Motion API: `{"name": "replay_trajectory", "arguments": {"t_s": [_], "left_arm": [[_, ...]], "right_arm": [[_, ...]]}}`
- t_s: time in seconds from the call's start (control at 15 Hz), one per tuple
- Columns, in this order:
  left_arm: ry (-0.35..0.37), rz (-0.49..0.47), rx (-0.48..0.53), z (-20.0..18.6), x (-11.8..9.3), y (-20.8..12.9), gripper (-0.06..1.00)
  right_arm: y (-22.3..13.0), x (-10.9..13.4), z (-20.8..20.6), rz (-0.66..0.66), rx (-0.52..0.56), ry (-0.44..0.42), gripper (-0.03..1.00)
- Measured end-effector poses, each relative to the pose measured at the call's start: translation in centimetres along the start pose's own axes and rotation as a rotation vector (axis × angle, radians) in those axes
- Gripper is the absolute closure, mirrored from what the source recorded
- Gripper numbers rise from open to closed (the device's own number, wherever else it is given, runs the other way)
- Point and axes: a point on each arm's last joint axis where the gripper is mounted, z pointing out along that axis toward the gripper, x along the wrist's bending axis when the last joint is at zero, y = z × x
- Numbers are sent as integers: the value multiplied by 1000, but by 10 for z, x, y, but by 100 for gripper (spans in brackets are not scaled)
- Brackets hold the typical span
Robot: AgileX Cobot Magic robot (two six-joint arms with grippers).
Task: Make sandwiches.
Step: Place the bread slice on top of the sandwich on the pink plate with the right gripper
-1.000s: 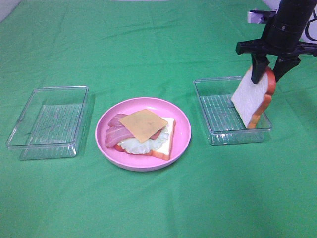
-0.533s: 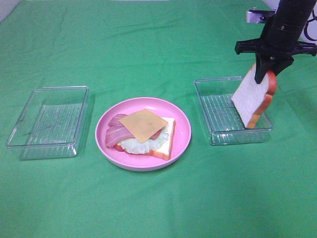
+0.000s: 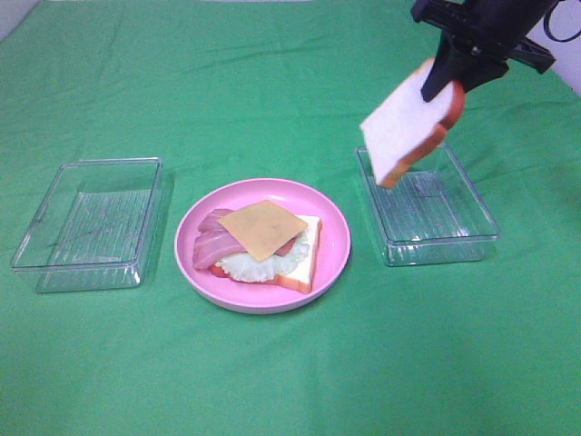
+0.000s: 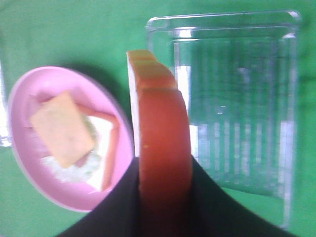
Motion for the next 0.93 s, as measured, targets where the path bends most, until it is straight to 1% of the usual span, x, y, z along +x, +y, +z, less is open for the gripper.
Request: {"name": "replay_trajectory", "arguments": {"t_s": [0.07,0.2,0.27,0.4,0.53,0.6,0.67,0.73,0.8,0.93], "left_arm": [[0,0,0,0,0,0,23],[0,0,0,0,0,0,23],[0,0,0,0,0,0,23],[0,0,0,0,0,0,23],[0,0,0,0,0,0,23],[0,0,0,0,0,0,23],[0,0,0,0,0,0,23],[0,0,0,0,0,0,23],[0,0,0,0,0,0,23],[0,0,0,0,0,0,23]], "right_arm": [[-4,12,9,-24,23,118,77],[-15,31,28,-39,80,241,77],[-20,42,38,-46,101,283,77],[-30,65,61,-50,106,364,77],[-38,79,75,-59,103,420,77],[-42,86,84,-45,94,450,77],[-47,89,97,5,62,498,77],[-47,89,97,5,62,498,77],[-51,82,109,75,33,513,77],[-56,75,119,116,12,515,77]]}}
